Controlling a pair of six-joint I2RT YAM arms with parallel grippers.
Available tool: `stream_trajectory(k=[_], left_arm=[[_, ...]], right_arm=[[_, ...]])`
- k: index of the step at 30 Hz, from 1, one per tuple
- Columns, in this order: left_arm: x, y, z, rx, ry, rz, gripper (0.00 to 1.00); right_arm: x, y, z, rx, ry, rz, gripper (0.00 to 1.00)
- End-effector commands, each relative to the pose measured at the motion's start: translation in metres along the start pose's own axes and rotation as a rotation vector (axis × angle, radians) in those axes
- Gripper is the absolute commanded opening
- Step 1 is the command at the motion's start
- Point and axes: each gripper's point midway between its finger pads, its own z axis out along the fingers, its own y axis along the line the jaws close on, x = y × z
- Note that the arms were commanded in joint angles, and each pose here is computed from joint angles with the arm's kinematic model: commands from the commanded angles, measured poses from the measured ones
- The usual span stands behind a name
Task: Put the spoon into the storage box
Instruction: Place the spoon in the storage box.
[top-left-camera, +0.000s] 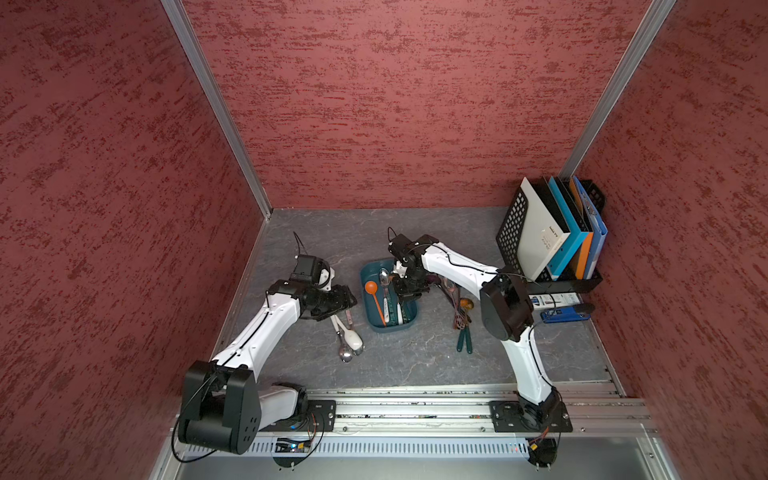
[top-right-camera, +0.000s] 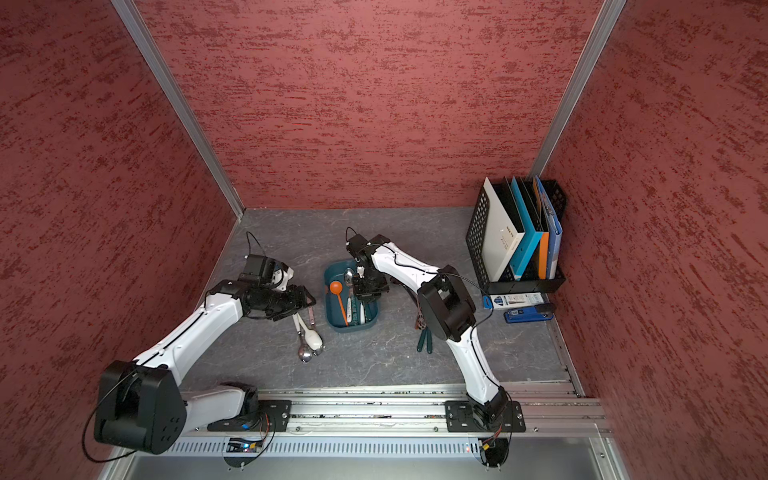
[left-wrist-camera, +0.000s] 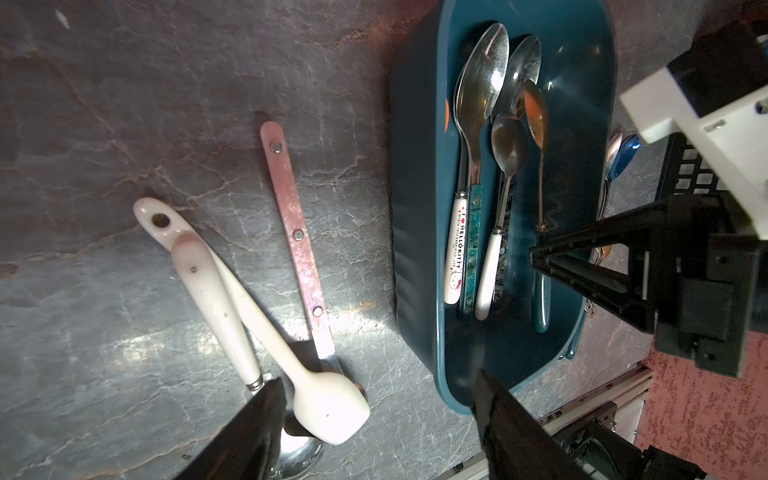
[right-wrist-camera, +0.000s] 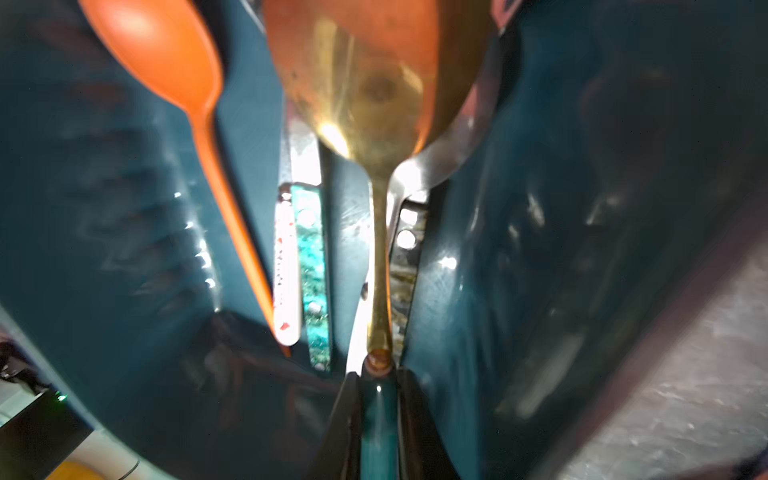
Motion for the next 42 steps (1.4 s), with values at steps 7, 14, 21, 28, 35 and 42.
stream_trajectory(k=[7,14,21,28,35,42], left_arm=[[0.0,-0.001,0.001,0.02,-0.012,0.006,0.75],[-0.002,-0.001,0.001,0.018,-0.009,0.007,0.74],[0.0,-0.001,0.0,0.01,-0.009,0.007,0.74],[-0.001,-0.005,-0.004,0.003,-0.009,0.024,0.73],[0.001,-0.011,-0.003,-0.049,0.008,0.095,0.73],[0.0,-0.022,0.008,-0.08,0.052,0.14,0.73]], right_arm=[[-0.003,-0.004,0.006,0.049,0.026,0.03,0.13],[-0.004,-0.004,0.015,0.043,0.049,0.038,0.14],[-0.004,-0.004,0.019,0.045,0.059,0.039,0.16],[-0.006,-0.002,0.009,0.041,0.024,0.029,0.27],[-0.01,0.0,-0.023,0.05,-0.067,-0.004,0.4],[-0.01,0.001,-0.077,0.068,-0.203,-0.061,0.42]])
